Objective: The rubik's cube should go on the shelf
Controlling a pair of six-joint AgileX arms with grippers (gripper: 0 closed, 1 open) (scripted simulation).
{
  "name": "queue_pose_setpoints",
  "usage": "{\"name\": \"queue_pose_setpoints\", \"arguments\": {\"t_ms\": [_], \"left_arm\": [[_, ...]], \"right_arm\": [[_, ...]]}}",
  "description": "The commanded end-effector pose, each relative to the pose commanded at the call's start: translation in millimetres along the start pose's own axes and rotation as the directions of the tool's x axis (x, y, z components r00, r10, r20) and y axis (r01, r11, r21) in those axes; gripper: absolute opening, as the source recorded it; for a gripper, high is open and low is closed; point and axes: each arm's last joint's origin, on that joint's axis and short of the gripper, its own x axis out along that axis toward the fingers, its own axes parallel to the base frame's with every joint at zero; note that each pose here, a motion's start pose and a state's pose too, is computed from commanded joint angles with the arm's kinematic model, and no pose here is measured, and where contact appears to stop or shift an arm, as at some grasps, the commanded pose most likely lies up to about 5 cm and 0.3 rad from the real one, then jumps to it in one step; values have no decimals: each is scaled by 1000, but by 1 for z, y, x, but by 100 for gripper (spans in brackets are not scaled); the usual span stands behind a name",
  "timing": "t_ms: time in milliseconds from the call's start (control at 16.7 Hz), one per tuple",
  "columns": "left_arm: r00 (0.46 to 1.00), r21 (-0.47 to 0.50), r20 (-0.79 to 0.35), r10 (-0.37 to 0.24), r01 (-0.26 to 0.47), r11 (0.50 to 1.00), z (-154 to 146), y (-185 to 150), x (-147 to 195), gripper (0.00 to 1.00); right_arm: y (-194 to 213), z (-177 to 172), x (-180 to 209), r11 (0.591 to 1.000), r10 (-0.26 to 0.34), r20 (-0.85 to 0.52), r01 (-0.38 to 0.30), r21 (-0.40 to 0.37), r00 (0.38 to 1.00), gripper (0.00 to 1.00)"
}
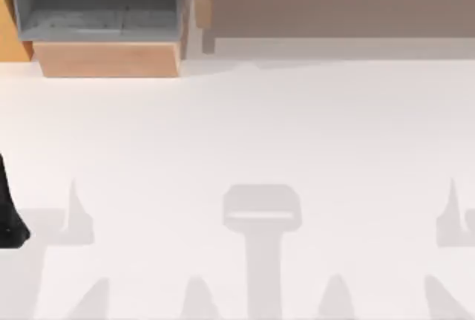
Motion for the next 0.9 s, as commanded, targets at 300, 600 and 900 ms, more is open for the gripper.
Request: {"name": "queue_pose_setpoints", "arguments": {"t_ms": [300, 600, 900], "left_arm": [[1000, 42, -7, 12, -12, 999, 7, 2, 2, 100], [999, 234, -31, 37, -29, 972, 37, 9, 22, 100], [998, 502, -49, 40, -9, 865, 72, 27, 75, 100]], "right_arm": [[0, 0, 0, 1000, 0, 0, 0, 0, 1000, 100], [0, 0, 0, 1000, 0, 0, 0, 0, 1000, 100], [0, 0, 0, 1000, 0, 0, 0, 0, 1000, 100]]}}
